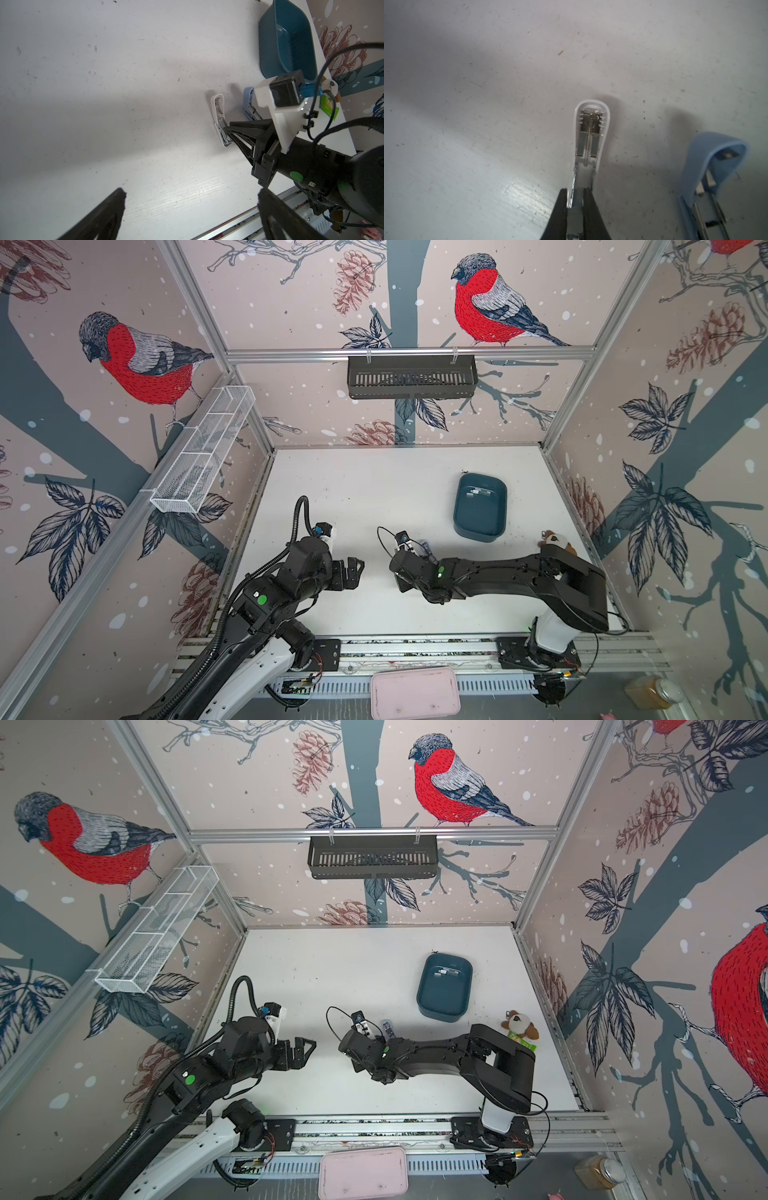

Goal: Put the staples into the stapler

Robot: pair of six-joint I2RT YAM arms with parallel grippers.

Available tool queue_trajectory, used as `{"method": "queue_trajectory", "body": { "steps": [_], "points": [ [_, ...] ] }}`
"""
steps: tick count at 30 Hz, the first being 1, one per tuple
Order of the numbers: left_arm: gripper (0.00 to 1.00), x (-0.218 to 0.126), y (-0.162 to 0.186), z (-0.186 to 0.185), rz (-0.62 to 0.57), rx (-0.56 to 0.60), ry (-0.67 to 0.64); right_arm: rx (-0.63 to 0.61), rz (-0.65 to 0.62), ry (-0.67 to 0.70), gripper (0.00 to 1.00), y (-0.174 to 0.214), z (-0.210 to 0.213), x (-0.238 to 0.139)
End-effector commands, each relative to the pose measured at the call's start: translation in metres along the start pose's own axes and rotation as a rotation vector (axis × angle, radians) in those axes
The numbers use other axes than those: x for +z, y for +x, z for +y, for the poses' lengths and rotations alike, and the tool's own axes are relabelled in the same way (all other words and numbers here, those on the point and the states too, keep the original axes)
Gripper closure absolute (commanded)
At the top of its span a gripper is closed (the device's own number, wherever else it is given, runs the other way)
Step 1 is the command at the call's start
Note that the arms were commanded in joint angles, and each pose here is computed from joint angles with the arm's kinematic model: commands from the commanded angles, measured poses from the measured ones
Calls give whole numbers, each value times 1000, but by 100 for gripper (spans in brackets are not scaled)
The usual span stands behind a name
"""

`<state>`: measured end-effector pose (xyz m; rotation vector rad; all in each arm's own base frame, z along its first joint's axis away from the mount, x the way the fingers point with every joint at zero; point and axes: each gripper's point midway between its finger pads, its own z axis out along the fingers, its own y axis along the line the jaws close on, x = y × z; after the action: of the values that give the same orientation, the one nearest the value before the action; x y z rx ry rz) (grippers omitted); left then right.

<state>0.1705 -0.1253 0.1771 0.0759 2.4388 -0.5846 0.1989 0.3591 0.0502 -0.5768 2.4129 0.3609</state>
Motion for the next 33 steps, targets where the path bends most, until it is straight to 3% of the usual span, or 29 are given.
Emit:
{"method": "queue_trajectory", "body": {
  "steps": [1,33],
  "points": [
    [1,1,0,-2,2,5,13,-8,-4,21,86,1,-3,1],
    [1,2,0,-3,7,8,21,-25,21,51,86,10,-9,5]
  ]
}}
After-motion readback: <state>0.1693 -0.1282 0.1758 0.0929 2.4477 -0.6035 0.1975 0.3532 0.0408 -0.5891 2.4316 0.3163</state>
